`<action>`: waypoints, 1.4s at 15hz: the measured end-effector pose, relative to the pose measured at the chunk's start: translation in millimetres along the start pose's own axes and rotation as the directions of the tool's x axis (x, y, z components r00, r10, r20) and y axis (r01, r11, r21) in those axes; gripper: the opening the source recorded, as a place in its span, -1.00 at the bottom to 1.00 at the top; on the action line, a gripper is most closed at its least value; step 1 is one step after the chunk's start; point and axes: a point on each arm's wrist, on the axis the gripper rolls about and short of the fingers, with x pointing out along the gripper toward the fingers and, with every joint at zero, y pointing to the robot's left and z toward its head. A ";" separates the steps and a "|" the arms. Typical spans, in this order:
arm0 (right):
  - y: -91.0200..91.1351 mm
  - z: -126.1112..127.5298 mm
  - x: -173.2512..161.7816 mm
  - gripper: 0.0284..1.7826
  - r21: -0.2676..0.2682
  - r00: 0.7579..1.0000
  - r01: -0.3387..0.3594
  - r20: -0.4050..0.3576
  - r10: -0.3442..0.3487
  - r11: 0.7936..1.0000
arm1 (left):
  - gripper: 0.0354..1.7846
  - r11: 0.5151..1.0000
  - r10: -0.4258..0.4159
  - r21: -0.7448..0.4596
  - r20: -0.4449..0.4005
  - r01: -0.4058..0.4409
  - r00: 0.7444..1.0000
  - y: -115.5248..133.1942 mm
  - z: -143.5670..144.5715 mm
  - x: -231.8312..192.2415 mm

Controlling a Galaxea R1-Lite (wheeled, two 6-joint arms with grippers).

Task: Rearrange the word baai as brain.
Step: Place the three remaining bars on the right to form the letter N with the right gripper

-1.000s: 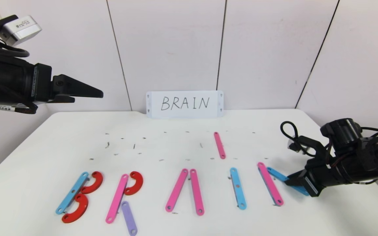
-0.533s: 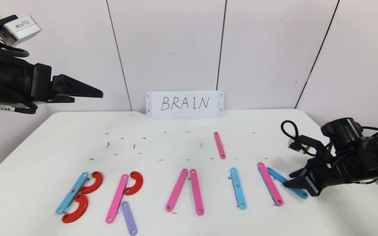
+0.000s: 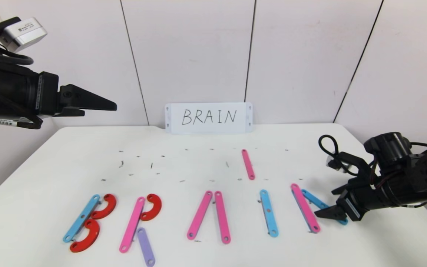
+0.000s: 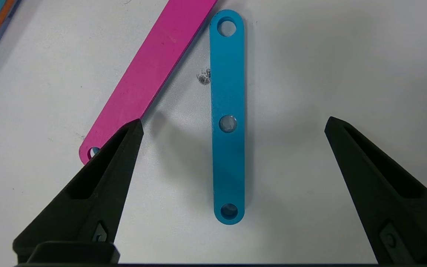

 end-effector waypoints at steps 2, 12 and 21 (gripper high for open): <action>2.1 2.4 -5.1 0.95 -0.002 1.000 0.004 0.010 -0.004 1.000 | 0.94 1.000 0.000 0.001 0.001 0.000 1.000 -0.2 0.0 -0.5; 29.1 95.4 -97.4 0.95 0.117 0.956 0.054 0.280 -0.085 0.992 | 0.94 1.000 -0.005 0.003 -0.002 0.005 1.000 -1.4 -0.4 0.2; 71.6 178.6 -44.1 0.95 0.305 0.929 0.133 0.293 -0.226 0.943 | 0.94 1.000 -0.006 0.004 -0.001 0.006 1.000 -1.9 -0.4 -0.3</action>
